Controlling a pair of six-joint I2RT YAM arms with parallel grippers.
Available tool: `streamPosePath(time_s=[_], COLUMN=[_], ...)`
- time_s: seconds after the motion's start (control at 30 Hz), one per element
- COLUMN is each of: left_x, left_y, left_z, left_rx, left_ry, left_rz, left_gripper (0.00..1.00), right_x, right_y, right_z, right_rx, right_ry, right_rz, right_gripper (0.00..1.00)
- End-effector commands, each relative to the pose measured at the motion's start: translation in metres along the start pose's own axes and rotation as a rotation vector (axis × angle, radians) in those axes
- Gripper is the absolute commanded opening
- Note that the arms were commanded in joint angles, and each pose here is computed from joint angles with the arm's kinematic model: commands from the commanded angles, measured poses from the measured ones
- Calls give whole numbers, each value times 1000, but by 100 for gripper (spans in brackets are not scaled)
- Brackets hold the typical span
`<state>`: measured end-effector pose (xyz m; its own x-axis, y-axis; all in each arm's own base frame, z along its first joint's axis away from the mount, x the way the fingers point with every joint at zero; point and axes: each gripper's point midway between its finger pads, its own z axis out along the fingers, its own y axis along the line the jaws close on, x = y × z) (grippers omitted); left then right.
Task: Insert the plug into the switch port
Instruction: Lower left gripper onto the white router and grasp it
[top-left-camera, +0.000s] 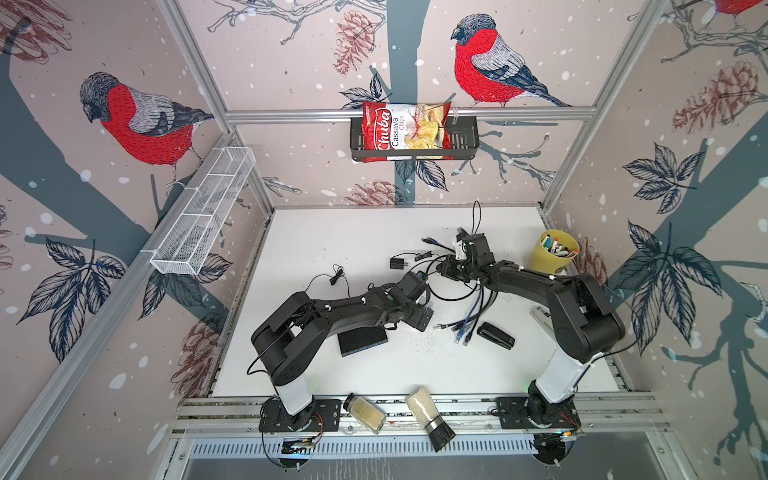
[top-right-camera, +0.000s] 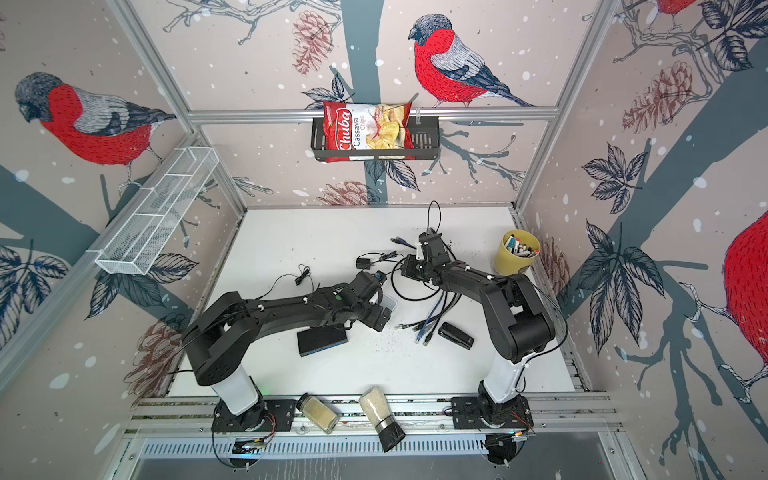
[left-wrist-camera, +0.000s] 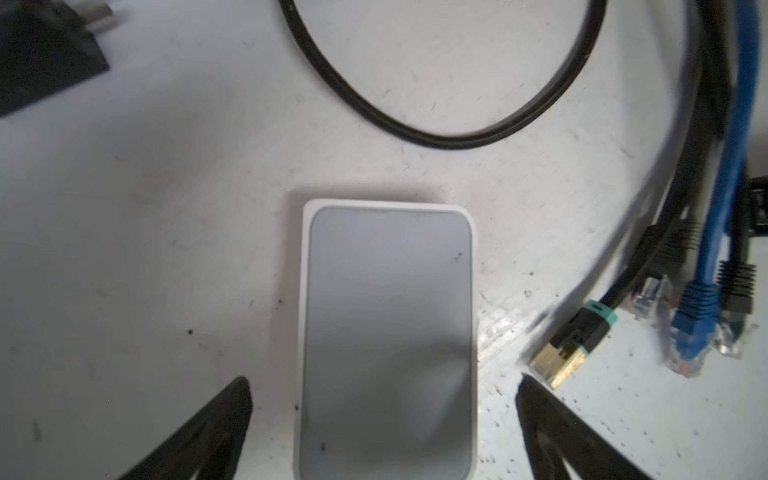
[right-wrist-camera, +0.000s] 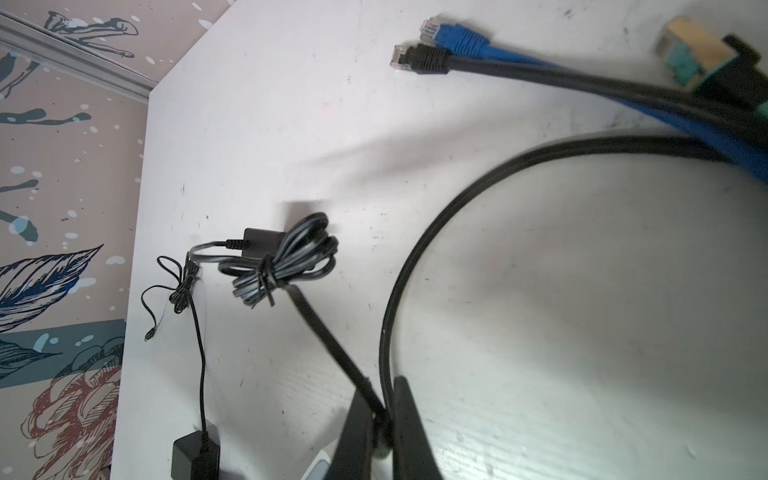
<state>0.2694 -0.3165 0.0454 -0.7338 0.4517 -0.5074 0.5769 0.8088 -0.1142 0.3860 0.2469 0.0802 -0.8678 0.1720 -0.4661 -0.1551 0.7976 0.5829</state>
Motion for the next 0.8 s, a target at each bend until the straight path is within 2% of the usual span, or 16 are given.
streamPosePath(time_s=[0.0,0.53,0.67,0.77], left_x=[2,13,14,17], left_y=[1,12,15,16], left_z=[5,22,25,28], left_rx=[-22,-130,-150,-156], left_ry=[36,226,251,265], left_rz=[1,26,27,28], left_gripper=[98,93,88,80], right_x=[-1,2,1,0], right_y=[3,-7,-8,-8], right_z=[-4,-7,-9,-11], right_rx=[-14,-32,-39,-44], right_ry=[-6,-19,-25,-30], right_rz=[-23,1,6,8], right_gripper=[5,6,6,6])
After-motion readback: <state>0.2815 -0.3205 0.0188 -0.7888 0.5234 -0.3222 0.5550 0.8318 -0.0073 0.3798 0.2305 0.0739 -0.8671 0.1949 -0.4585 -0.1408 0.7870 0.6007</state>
